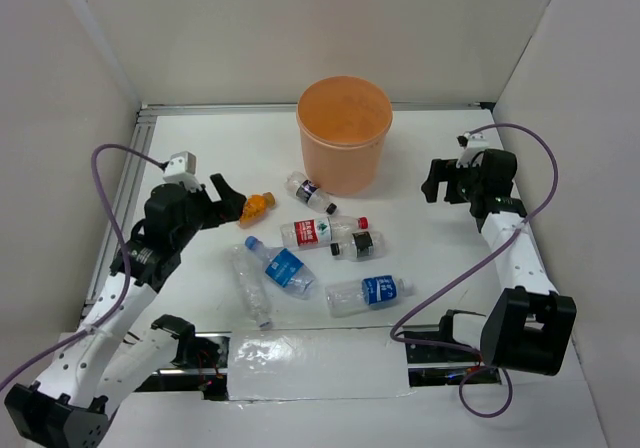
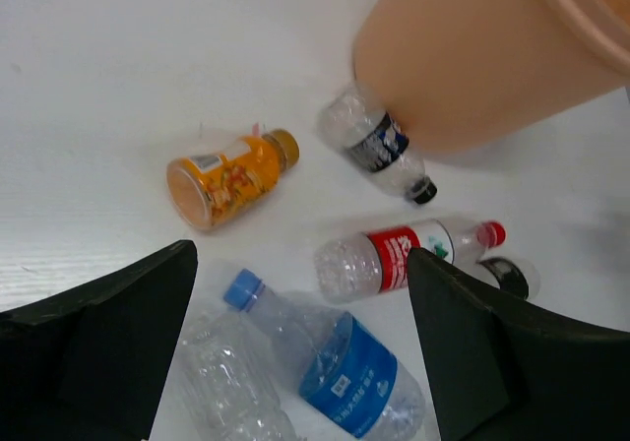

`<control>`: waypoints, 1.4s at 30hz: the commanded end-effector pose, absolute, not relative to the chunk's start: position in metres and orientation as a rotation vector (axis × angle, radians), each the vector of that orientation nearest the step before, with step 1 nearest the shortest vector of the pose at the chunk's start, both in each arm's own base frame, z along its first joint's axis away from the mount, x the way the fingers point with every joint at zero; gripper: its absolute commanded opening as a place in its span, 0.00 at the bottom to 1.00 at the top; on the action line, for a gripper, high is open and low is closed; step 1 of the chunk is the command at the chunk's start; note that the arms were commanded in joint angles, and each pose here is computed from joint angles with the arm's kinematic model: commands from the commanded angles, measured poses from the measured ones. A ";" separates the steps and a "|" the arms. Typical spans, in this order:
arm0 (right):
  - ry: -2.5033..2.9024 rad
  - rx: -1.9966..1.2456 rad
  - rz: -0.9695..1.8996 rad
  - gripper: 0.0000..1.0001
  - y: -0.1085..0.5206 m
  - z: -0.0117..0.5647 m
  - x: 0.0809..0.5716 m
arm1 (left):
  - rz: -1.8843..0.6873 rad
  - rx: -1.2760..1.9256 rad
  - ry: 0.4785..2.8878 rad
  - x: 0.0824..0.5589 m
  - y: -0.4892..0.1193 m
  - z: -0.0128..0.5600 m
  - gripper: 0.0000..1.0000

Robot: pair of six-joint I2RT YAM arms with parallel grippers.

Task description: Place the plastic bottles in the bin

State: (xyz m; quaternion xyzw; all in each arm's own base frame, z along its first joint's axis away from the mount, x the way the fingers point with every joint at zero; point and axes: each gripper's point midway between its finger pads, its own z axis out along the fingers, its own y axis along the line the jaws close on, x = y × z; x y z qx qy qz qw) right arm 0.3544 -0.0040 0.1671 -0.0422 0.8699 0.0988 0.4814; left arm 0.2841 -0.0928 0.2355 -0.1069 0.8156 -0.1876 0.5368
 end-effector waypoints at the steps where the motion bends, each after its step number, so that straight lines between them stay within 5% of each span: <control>1: 2.076 -0.150 0.255 1.00 -0.001 0.189 0.353 | -0.498 -0.231 2.075 0.269 -0.111 0.213 1.00; 7: 1.987 -0.504 0.359 1.00 0.030 0.199 0.335 | -0.421 -0.089 2.144 0.277 -0.123 0.202 0.99; 9: 1.988 -0.545 0.438 0.60 0.040 0.196 0.333 | -0.370 0.012 2.164 0.284 -0.126 0.195 0.89; 11: 1.999 -0.577 0.492 0.31 0.046 0.196 0.330 | -0.346 0.089 2.138 0.293 -0.131 0.198 0.80; 13: 2.005 -0.608 0.515 0.40 0.048 0.193 0.332 | -0.279 0.228 2.144 0.303 -0.132 0.188 0.62; 14: 2.007 -0.626 0.542 0.51 0.051 0.190 0.329 | -0.271 0.279 2.135 0.308 -0.135 0.189 0.62; 15: 2.010 -0.636 0.554 0.83 0.052 0.189 0.330 | -0.244 0.381 2.120 0.312 -0.139 0.185 0.66; 17: 2.014 -0.656 0.570 0.95 0.054 0.186 0.328 | -0.221 0.463 2.125 0.324 -0.145 0.180 0.79; 20: 1.997 -0.687 0.581 0.98 0.057 0.186 0.323 | -0.177 0.584 2.154 0.338 -0.150 0.164 0.88; 30: 1.967 -0.759 0.571 1.00 0.060 0.184 0.314 | 0.203 0.626 2.302 0.404 -0.128 0.099 0.90; 37: 1.970 -0.766 0.571 1.00 0.060 0.184 0.310 | 0.249 0.609 2.414 0.408 -0.114 0.055 0.86; 38: 1.966 -0.774 0.566 1.00 0.060 0.184 0.310 | 0.238 0.608 2.431 0.403 -0.114 0.049 0.84; 41: 1.965 -0.793 0.580 0.96 0.062 0.182 0.304 | 0.211 0.566 2.438 0.395 -0.114 0.051 0.46; 42: 1.941 -0.813 0.578 0.87 0.064 0.185 0.303 | 0.204 0.548 2.435 0.393 -0.113 0.056 0.34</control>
